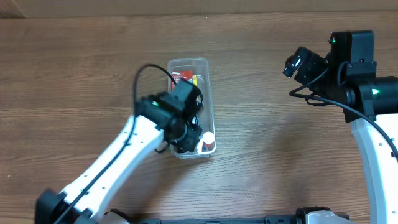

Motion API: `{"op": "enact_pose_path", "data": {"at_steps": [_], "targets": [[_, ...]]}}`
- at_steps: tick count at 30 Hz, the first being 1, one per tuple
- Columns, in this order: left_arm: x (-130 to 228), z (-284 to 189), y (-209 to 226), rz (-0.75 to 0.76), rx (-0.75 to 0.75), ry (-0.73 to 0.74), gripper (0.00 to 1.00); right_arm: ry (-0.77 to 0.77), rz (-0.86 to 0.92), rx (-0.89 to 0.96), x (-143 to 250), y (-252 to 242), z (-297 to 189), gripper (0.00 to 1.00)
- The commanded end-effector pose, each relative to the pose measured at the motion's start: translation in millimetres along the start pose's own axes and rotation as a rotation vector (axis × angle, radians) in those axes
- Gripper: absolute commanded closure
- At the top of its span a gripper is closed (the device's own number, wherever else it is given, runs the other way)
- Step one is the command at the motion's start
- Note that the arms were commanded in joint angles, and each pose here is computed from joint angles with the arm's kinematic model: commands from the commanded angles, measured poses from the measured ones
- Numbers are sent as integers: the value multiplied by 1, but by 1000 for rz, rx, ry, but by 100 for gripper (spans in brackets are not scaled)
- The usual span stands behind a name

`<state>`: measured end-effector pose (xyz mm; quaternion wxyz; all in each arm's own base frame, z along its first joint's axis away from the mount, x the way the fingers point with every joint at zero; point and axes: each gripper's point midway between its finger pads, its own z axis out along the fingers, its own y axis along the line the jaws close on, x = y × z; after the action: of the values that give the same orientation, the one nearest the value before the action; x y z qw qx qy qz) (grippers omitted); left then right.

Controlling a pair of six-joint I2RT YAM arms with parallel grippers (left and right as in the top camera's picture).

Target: Pack container

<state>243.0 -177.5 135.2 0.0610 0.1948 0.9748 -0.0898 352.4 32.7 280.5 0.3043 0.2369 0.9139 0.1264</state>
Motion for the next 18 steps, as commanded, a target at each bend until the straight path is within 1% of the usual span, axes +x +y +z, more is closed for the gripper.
{"op": "enact_pose_path", "data": {"at_steps": [1,4,6,9,12,13,15,16,17,18], "targets": [[-30,-98,32,-84,-106,-256,42,-15,6,-5,-3,1,-4,0],[-23,-157,63,-152,-231,-377,42,-15,6,-5,-3,1,-4,0],[-2,-201,81,-205,-327,-483,42,-15,6,-6,-3,1,-4,0],[39,-244,96,-309,-409,-636,41,-15,6,-6,-3,1,-4,0],[85,-269,103,-416,-422,-783,33,-15,6,-5,-3,1,-4,0],[102,-272,106,-461,-413,-840,29,-15,6,-5,-3,1,-4,0],[122,-266,110,-523,-396,-910,23,-15,6,-5,-3,1,-4,0],[131,-259,113,-555,-388,-942,16,-15,6,-5,-3,1,-4,0],[137,-251,116,-577,-384,-960,4,-15,6,-6,-3,1,-4,0],[140,-243,117,-594,-373,-977,0,-15,6,-6,-3,1,-4,0]]}}
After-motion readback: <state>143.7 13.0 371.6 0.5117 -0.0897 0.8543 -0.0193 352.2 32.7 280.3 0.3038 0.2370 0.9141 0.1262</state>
